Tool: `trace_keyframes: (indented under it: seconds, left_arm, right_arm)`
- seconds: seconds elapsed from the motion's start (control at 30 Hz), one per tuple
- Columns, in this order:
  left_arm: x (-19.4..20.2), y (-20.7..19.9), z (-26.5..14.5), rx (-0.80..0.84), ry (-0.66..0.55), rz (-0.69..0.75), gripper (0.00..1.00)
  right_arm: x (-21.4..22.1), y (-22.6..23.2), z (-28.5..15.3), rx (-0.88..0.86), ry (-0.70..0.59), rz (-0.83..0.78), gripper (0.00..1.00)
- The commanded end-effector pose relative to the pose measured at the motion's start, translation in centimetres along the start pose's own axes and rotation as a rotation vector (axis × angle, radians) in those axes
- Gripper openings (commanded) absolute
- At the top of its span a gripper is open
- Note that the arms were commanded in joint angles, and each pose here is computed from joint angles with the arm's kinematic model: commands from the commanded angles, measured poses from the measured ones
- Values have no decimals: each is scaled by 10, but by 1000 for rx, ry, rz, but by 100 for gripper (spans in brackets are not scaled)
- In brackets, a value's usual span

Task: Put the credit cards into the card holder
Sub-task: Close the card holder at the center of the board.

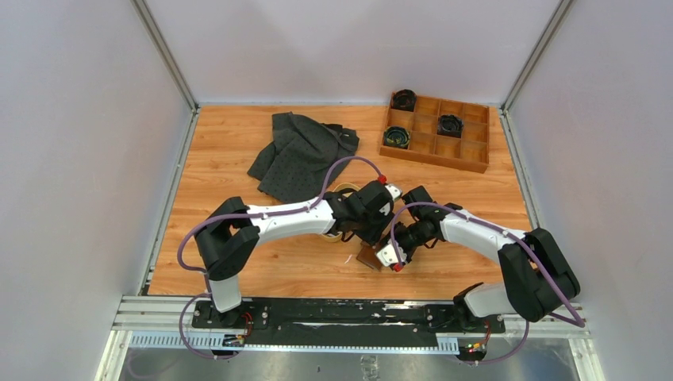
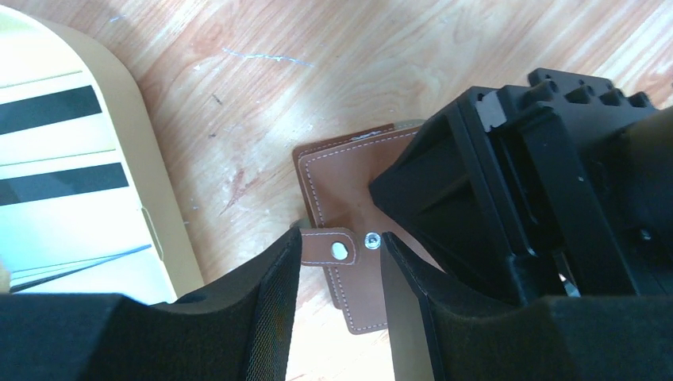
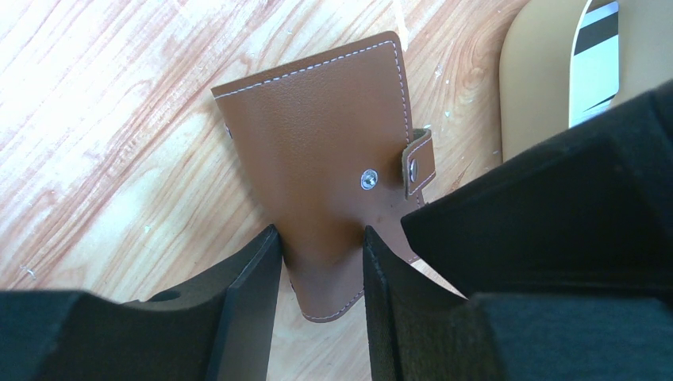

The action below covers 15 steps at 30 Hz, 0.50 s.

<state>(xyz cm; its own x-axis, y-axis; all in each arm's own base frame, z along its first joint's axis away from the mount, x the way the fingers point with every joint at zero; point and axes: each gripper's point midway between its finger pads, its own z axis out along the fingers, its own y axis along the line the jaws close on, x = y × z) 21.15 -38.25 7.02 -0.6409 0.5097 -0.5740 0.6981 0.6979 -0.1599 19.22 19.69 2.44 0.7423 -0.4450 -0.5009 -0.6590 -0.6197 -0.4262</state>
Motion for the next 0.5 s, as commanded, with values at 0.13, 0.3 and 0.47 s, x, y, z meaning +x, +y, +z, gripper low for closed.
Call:
trace_keyframes:
  seconds: [0.13, 0.3, 0.47]
  left_arm:
    - [10, 8, 3, -70, 49, 39, 46]
    - [16, 6, 8, -59, 73, 37, 46]
    - [19, 7, 12, -61, 86, 34, 45]
  right_arm:
    - [20, 70, 8, -229, 115, 159, 26]
    - [20, 70, 8, -230, 115, 159, 26]
    - [21, 70, 8, -230, 117, 160, 26]
